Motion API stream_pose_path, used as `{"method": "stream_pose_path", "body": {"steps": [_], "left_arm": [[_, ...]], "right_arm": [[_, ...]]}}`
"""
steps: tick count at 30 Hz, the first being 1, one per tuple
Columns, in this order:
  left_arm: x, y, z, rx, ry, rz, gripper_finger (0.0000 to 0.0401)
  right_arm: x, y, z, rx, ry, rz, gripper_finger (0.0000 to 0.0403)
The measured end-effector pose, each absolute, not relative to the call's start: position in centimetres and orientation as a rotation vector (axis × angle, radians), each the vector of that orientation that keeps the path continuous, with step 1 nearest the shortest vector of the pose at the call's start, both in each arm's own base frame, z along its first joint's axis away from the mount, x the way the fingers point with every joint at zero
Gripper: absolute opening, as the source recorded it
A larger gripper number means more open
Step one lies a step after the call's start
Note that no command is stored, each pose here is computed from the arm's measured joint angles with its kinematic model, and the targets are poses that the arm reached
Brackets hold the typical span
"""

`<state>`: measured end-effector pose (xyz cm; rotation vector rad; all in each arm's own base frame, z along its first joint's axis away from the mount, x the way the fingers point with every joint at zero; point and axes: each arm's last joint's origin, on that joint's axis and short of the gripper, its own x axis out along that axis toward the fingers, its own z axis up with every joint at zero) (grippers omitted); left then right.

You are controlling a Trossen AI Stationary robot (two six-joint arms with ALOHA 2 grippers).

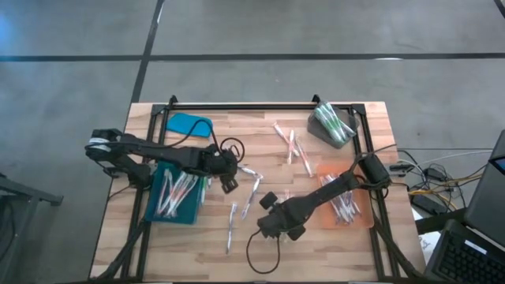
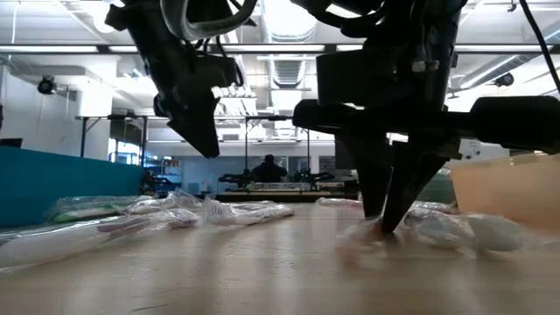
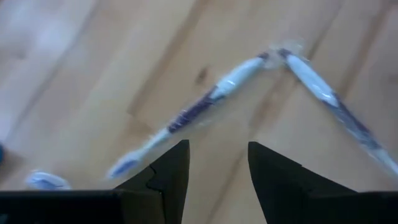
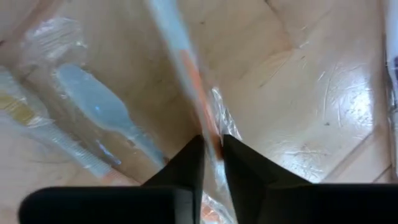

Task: Pick & Place Toothbrushes
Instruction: Put the orange toothbrush into the blue bin

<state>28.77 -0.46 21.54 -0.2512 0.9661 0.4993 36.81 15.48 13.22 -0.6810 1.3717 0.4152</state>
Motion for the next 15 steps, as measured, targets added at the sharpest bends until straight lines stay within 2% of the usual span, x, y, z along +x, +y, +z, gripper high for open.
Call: {"method": "stream_pose_path", "body": {"steps": [4,9,15], "left_arm": [[28.82,-0.74,21.52,-0.319,0.993,0.419,0.0168],[28.81,-1.05,21.51,-0.482,1.008,0.386,0.0167],[28.84,-1.19,21.52,-0.565,1.011,0.379,0.0167]], "right_arm": [[36.80,15.48,13.19,-0.679,1.373,0.418,0.0019],[36.72,15.59,13.29,-0.699,1.370,0.407,0.0017],[36.30,15.90,13.87,-0.767,1.359,0.350,0.0013]]}}
